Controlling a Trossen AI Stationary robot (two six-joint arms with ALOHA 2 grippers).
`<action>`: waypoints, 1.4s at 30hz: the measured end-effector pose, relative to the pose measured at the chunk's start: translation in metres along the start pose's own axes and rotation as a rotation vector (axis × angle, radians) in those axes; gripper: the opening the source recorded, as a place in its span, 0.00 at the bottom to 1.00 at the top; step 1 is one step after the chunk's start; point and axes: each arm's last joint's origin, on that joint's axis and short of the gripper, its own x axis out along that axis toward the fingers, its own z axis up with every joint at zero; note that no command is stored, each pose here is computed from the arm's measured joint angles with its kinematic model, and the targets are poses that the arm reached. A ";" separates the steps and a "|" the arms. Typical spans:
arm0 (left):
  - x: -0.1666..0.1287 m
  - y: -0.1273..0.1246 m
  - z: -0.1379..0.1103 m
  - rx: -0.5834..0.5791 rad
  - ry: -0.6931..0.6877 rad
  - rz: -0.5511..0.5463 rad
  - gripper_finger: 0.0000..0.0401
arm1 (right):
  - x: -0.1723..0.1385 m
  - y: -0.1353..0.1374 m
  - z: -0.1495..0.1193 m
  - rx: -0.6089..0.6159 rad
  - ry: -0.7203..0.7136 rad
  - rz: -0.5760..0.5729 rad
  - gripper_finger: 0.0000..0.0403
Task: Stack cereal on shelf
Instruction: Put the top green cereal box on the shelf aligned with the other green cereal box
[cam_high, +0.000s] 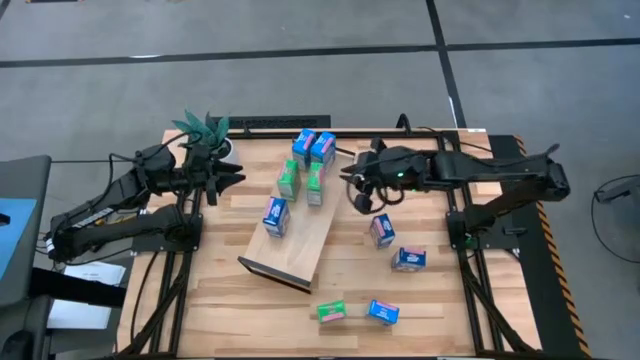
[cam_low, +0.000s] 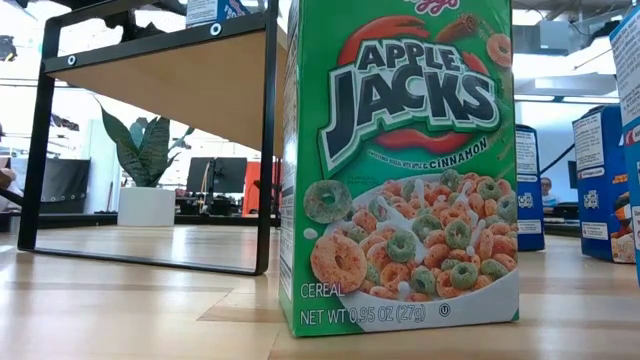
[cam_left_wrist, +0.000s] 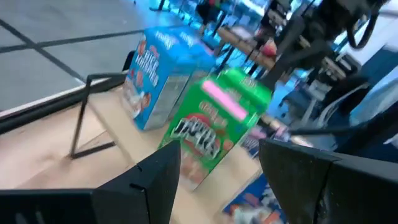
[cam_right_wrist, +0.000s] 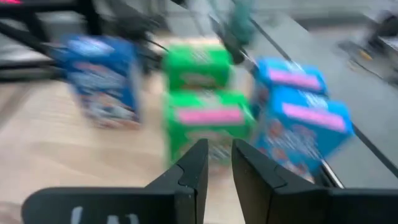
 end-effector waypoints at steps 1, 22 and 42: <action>0.000 -0.002 0.002 -0.009 -0.018 -0.025 0.51 | -0.006 0.001 0.004 -0.010 -0.040 0.044 0.24; -0.008 -0.020 0.031 -0.033 -0.297 -0.258 0.51 | -0.140 -0.030 0.001 -0.052 -0.325 0.143 0.24; -0.007 -0.016 0.032 -0.102 -0.362 -0.136 0.51 | -0.010 -0.013 -0.093 0.285 -0.367 0.108 0.24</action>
